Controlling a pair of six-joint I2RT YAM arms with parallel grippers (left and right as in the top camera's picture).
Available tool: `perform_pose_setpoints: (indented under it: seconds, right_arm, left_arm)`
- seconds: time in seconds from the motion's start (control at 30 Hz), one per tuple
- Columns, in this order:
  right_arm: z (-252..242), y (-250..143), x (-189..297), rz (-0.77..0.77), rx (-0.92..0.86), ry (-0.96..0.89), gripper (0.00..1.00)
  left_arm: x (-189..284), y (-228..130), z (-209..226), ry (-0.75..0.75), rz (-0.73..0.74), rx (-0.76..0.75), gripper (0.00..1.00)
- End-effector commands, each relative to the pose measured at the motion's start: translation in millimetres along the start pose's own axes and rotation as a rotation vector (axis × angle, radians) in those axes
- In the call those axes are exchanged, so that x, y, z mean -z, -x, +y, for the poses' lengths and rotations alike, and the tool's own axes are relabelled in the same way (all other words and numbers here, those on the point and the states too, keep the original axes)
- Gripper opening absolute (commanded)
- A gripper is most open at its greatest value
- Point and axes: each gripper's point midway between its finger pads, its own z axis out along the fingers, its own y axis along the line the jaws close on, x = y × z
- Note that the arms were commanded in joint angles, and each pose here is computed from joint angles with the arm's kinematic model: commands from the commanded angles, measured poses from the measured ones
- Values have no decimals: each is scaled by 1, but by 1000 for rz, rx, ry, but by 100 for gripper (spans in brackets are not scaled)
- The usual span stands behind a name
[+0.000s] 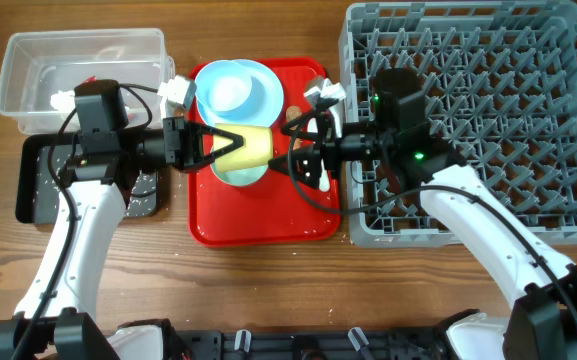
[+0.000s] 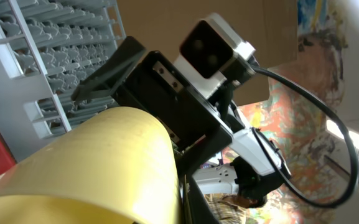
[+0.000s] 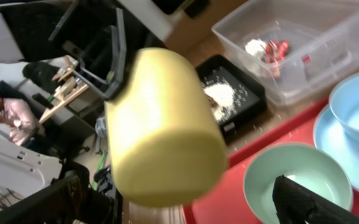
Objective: Sort waste into correct bins and load items into the dishwasher rack
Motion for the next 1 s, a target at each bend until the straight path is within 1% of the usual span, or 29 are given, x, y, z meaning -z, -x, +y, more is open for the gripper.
perform_pose_setpoints:
  seconds: [0.0, 0.1, 0.17, 0.3, 0.5, 0.53, 0.6, 0.63, 0.8, 0.87, 0.97]
  right_arm:
    - [12, 8, -9, -13, 16, 57, 100]
    - [10, 10, -14, -23, -5, 75, 99]
    - [8, 6, -17, -15, -13, 90, 96]
    - [10, 3, -19, -7, -15, 133, 77]
    - [13, 8, -19, -22, 10, 152, 62]
    - [13, 8, -19, -22, 10, 152, 59]
    - [14, 8, -19, -21, 9, 156, 49]
    - [15, 8, -19, -20, 10, 160, 47]
    - [16, 7, -18, -18, 10, 166, 47]
    - [16, 7, -18, -18, 10, 166, 47]
    - [16, 7, -18, -18, 10, 166, 47]
  left_arm:
    - [-7, -6, -14, -24, 38, -9, 4]
    - [-15, -11, -16, -31, 68, -18, 4]
    - [-18, -12, -17, -34, 77, -28, 4]
    - [-18, -12, -17, -34, 79, -38, 4]
    - [-18, -11, -18, -35, 79, -50, 4]
    - [-18, -11, -18, -35, 79, -51, 4]
    - [-18, -10, -19, -35, 79, -66, 4]
    - [-18, -10, -19, -36, 78, -69, 5]
    - [-18, -9, -19, -33, 76, -72, 13]
    - [-18, -9, -19, -33, 76, -72, 24]
    - [-18, -9, -19, -33, 76, -73, 25]
